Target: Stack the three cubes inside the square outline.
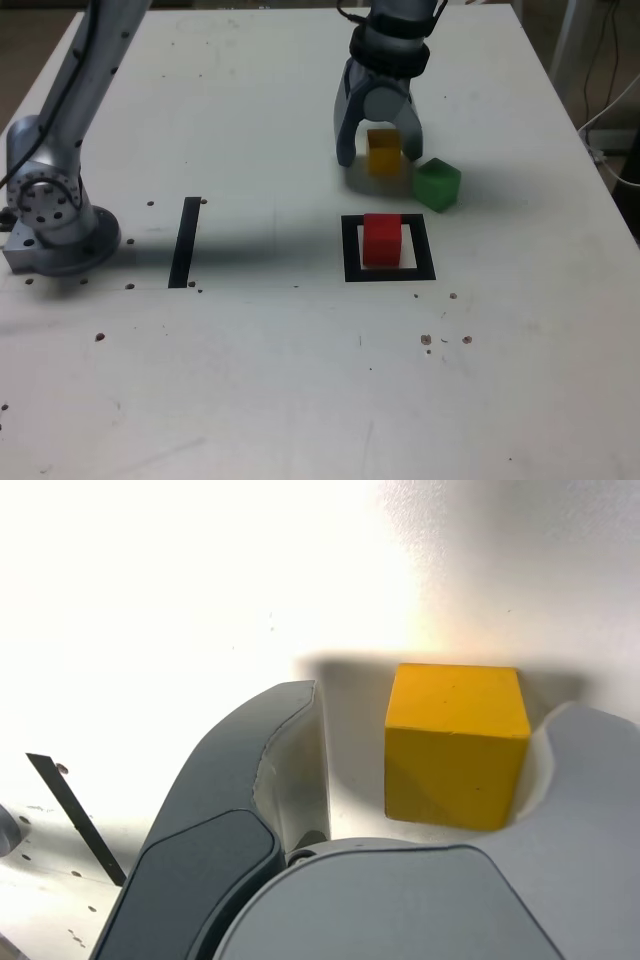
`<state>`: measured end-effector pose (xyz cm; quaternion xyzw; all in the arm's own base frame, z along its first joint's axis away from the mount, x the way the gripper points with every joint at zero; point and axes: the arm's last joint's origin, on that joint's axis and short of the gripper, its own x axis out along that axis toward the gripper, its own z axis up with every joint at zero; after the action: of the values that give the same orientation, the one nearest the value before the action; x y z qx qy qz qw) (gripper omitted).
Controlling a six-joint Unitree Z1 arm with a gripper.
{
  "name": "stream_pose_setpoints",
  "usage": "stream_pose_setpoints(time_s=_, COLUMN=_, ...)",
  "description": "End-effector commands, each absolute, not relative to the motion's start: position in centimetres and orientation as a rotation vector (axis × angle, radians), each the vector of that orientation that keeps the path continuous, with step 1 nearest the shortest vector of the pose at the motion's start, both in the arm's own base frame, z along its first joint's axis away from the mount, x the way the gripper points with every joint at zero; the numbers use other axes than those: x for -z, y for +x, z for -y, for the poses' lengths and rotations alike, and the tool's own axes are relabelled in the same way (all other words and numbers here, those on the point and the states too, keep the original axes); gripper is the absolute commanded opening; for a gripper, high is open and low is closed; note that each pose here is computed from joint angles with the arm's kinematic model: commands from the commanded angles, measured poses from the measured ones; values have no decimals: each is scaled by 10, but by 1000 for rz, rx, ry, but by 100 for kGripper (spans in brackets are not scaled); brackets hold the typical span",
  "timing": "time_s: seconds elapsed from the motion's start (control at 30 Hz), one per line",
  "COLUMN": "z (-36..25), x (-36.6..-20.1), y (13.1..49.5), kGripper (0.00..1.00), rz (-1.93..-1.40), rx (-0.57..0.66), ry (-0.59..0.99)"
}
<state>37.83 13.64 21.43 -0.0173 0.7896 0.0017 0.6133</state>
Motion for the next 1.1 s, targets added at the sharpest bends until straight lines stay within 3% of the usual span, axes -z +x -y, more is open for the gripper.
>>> stream_pose_setpoints(time_s=0.0, z=-137, x=-213, y=379, kGripper=25, rz=-1825, rx=-5, ry=-39)
stream_pose_setpoints(time_s=0.6, z=-136, x=-218, y=377, kGripper=23, rz=-1823, rx=-5, ry=-42)
stream_pose_setpoints(time_s=0.8, z=-127, x=-232, y=374, kGripper=21, rz=-1803, rx=-4, ry=-27)
stream_pose_setpoints(time_s=1.07, z=-91, x=-264, y=365, kGripper=21, rz=-1774, rx=8, ry=14)
